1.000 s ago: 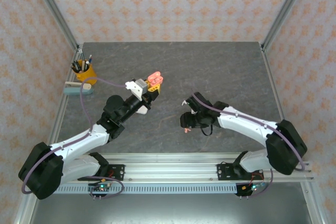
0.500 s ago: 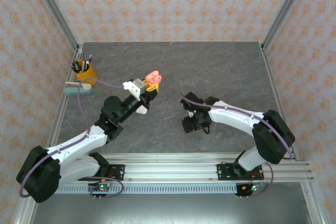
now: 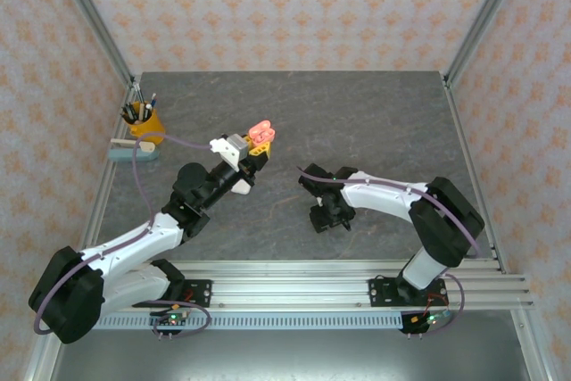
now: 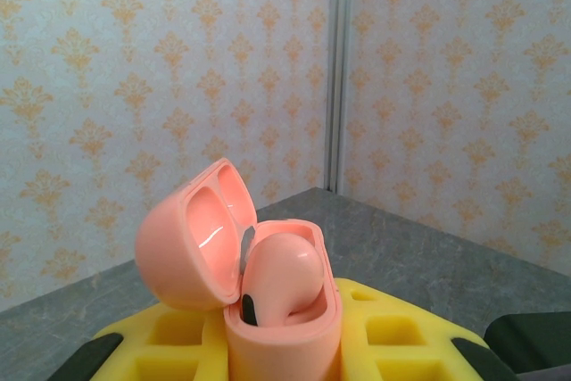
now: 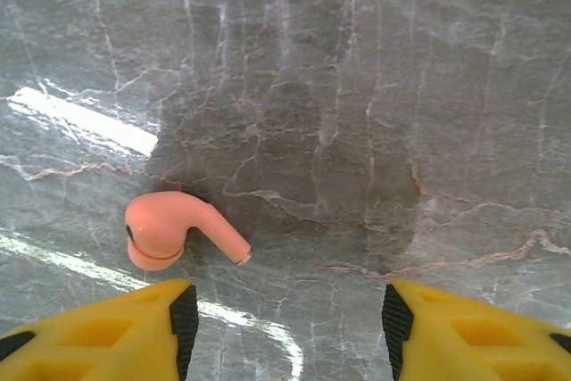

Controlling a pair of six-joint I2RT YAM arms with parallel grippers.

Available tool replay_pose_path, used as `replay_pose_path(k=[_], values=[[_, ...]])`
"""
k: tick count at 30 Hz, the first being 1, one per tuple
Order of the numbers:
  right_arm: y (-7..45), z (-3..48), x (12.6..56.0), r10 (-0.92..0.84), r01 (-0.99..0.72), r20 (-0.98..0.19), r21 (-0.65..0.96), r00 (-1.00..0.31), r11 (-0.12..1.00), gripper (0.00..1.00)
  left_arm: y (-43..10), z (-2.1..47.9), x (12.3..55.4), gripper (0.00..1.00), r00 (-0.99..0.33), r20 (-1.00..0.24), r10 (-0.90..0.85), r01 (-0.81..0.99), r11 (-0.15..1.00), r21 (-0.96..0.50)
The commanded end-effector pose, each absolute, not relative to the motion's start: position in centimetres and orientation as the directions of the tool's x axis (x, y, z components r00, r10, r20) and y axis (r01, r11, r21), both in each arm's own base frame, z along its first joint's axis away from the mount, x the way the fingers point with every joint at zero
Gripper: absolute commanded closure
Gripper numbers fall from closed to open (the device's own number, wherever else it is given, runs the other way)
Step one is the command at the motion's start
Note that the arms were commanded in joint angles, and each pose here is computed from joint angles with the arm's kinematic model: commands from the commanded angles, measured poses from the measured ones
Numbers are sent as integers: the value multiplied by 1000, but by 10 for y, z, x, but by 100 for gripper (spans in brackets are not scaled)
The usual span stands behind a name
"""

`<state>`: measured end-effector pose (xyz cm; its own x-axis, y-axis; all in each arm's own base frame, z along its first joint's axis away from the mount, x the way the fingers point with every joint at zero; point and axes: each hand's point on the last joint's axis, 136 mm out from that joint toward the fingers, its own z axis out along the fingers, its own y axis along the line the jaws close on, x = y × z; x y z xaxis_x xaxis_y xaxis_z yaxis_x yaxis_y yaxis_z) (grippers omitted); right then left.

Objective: Insert wireless bluetooth earbuds into charging case

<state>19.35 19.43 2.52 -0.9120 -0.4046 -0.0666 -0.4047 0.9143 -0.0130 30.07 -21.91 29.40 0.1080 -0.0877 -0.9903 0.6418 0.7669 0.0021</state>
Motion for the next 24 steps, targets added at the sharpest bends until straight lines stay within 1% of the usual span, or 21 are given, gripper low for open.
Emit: replay_pose_path(k=[1,12,24], values=[[188,22,199,-386,-382,-63,-69,-920,922,42,-213,305,305,100,153,-984,-88,620,784,26],[207,21,211,-361,-360,-97,-26,-928,933,43,-210,303,303,100,151,-984,-89,616,788,24],[238,35,211,-337,-351,-119,122,-934,929,44,-210,302,303,100,147,-985,-92,617,787,18]])
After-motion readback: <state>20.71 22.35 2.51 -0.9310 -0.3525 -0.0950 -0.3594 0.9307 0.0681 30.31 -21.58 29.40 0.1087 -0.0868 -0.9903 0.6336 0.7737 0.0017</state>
